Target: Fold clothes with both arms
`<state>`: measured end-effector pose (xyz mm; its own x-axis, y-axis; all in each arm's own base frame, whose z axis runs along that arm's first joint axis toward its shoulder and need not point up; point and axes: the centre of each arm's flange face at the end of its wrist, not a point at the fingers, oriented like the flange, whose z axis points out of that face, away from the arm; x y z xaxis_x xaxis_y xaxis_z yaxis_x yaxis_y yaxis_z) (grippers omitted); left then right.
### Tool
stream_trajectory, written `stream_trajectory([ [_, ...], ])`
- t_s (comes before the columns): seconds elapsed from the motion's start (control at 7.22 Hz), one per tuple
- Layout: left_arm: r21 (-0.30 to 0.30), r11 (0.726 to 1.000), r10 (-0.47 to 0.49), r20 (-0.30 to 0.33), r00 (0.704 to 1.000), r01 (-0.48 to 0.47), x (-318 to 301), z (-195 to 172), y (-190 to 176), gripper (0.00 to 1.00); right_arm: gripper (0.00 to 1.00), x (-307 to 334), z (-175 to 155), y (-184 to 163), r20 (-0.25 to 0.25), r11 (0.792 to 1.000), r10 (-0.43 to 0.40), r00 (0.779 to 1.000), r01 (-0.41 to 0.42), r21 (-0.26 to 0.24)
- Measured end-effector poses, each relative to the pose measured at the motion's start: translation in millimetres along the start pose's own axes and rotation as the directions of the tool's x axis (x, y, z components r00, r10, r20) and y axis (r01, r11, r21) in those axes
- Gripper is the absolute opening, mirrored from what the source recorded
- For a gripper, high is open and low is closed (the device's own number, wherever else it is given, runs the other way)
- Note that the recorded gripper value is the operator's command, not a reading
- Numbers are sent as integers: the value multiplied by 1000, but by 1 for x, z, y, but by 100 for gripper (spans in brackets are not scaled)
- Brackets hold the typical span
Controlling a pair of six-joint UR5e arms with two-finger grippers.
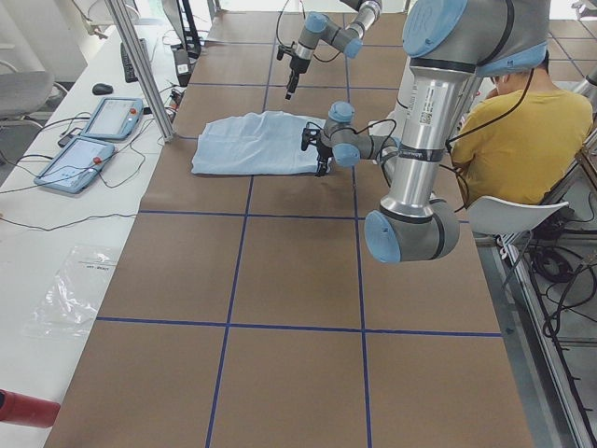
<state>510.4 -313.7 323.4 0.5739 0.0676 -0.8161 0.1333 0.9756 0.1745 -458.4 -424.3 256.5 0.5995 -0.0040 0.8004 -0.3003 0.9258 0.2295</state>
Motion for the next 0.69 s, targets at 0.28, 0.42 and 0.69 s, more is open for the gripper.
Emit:
stream_trajectory([
  [0.28, -14, 1000, 9, -5, 1000, -10, 4, 2, 9, 66, 100, 0, 0, 0, -1, 1000, 0, 1000, 0, -1],
  [0.42, -16, 1000, 11, -6, 1000, -11, 5, 3, 11, 66, 100, 0, 0, 1, 0, 1000, -1, 1000, 1, -1],
  [0.69, -25, 1000, 17, -9, 1000, -17, 9, 5, 17, 7, 100, 0, 1, 2, -1, 1000, -1, 1000, 1, -3],
])
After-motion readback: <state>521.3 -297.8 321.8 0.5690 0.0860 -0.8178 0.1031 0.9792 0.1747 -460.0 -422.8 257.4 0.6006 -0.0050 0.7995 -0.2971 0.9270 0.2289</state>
